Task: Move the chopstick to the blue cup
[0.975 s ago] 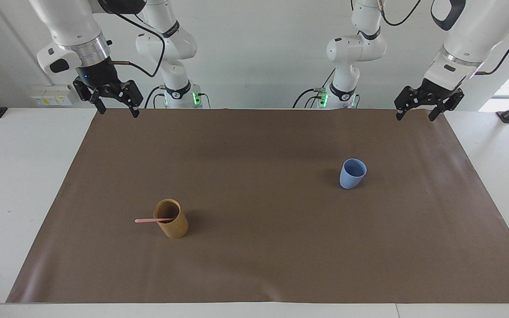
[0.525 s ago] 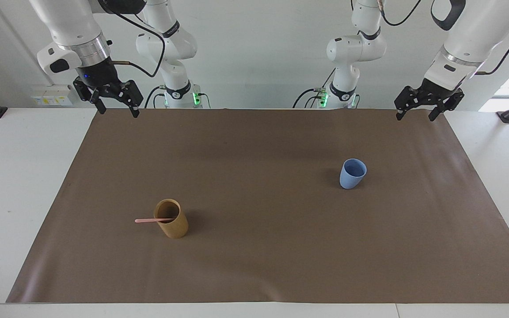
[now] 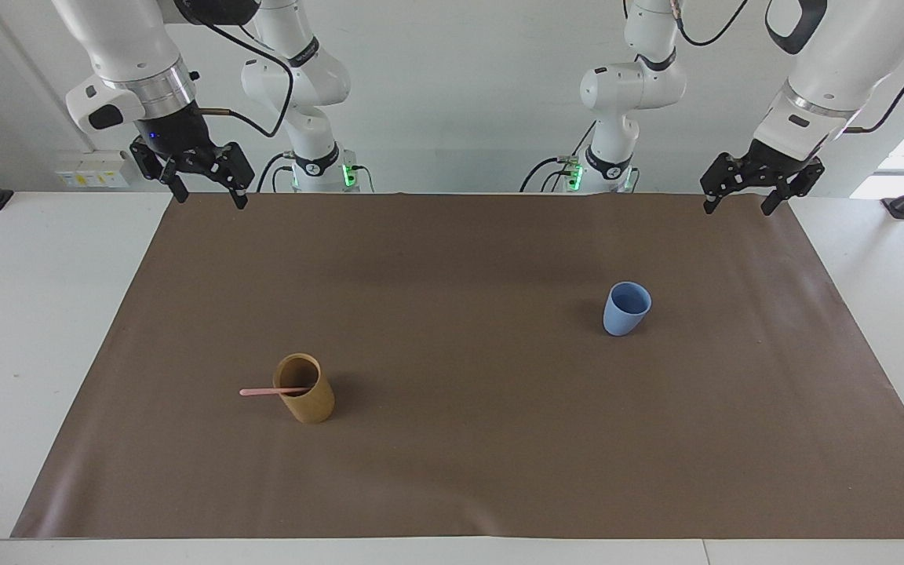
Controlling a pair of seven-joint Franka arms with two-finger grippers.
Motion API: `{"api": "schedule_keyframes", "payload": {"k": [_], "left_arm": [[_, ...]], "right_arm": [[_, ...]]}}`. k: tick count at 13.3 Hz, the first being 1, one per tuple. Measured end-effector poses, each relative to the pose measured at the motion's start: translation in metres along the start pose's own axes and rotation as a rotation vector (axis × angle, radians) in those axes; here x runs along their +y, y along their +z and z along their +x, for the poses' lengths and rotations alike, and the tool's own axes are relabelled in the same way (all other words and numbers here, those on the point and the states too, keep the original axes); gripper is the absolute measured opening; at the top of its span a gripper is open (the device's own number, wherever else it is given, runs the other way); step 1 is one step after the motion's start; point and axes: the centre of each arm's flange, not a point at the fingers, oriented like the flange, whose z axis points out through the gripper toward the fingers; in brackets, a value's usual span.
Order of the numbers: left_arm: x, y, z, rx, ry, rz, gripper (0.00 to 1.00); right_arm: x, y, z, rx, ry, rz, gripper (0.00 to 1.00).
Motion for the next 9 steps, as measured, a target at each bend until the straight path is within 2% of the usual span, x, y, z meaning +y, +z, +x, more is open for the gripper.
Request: {"api": "schedule_keyframes", "payload": {"k": [7,9], "left_arm": [[0.000,0.000,0.000,0.003,0.000,0.000,1.00],[0.000,0.015,0.004,0.004,0.001,0.000,1.00]], "right_arm": [[0.000,-0.001,0.001,0.009,0.000,0.002,1.00],[0.000,0.000,0.001,0.008,0.000,0.001,1.00]]}}
